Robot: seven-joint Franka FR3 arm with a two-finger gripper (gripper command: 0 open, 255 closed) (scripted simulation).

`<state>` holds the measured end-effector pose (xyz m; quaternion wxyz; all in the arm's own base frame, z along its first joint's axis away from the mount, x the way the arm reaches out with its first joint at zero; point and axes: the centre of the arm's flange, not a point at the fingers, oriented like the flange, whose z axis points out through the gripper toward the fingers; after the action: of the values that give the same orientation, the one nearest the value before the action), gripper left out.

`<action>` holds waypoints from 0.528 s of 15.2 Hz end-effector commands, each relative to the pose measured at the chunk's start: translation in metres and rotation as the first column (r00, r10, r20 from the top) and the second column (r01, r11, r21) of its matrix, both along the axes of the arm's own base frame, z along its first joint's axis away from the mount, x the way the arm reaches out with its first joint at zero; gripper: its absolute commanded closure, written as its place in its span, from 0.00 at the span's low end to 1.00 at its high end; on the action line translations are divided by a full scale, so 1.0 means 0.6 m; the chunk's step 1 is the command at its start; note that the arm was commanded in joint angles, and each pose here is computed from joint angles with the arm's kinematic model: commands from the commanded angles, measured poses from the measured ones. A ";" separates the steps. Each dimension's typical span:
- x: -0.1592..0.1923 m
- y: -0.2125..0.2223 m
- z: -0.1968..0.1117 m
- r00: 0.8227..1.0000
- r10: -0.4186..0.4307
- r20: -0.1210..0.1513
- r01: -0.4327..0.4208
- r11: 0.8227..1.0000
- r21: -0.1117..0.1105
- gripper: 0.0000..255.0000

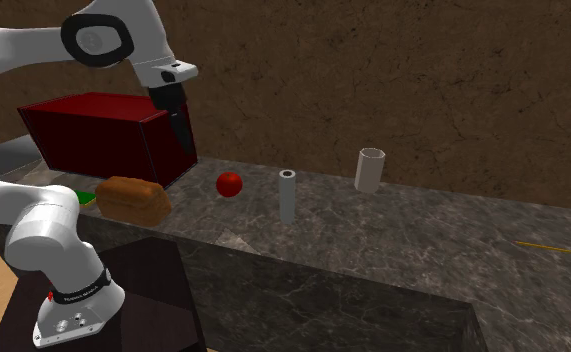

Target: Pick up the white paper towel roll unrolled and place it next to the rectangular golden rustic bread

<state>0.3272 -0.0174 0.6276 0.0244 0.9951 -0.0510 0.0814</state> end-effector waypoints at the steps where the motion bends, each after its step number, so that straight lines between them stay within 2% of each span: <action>1: 0.000 0.000 0.000 1.000 0.000 0.000 0.000 1.000 0.000 0.00; 8: 0.143 -0.005 -0.067 0.992 0.120 -0.026 -0.120 0.993 -0.006 0.00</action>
<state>0.4011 -0.0216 0.5943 0.0239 0.9971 0.0003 0.0717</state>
